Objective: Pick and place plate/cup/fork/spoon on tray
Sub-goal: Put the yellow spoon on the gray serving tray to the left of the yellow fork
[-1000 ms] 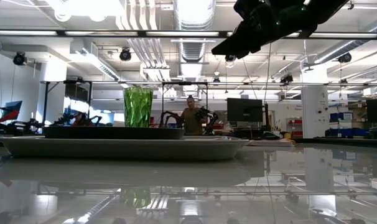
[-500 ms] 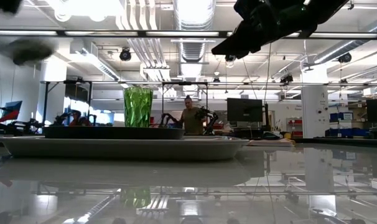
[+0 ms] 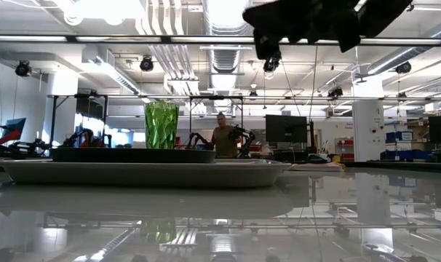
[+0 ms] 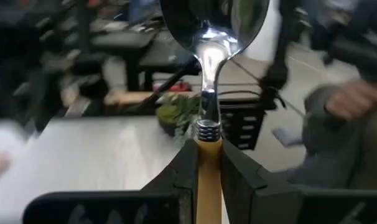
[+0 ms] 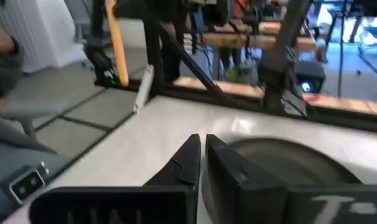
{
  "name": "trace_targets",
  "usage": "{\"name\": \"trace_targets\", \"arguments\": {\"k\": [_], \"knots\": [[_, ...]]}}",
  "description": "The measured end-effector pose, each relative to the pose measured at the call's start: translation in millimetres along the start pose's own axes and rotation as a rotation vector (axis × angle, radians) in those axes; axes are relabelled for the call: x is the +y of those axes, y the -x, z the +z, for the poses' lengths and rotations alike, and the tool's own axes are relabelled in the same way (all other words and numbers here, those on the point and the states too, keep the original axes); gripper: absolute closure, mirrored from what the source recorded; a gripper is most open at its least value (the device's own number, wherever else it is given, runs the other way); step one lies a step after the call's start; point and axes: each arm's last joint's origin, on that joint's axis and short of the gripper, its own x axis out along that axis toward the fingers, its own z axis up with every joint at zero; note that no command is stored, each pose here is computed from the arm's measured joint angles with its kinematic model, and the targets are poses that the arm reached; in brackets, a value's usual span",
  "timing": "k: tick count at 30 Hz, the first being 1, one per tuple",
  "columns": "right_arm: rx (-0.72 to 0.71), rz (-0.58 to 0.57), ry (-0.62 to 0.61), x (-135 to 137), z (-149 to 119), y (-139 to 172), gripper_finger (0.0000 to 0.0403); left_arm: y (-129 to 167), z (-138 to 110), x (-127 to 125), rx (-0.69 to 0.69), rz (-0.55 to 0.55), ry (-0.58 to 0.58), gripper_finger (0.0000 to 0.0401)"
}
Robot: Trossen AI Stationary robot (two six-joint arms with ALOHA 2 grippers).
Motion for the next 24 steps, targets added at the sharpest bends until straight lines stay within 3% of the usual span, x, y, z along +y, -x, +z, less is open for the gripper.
{"name": "trace_targets", "arguments": {"k": [6,14,24], "knots": [[-0.147,0.058,-0.038,3.0,8.8,-24.9,0.0317,-19.2,-8.3,13.3,0.024,-0.004,-0.187,0.0378],[-0.201,0.265,-0.034,1.7,16.2,-60.4,0.0224,-34.5,-15.1,27.6,0.033,0.053,-0.205,0.0378],[-0.192,0.497,-0.023,-8.9,24.7,-99.8,0.0195,-36.0,-15.5,28.9,0.024,0.053,-0.202,0.0377]]}}
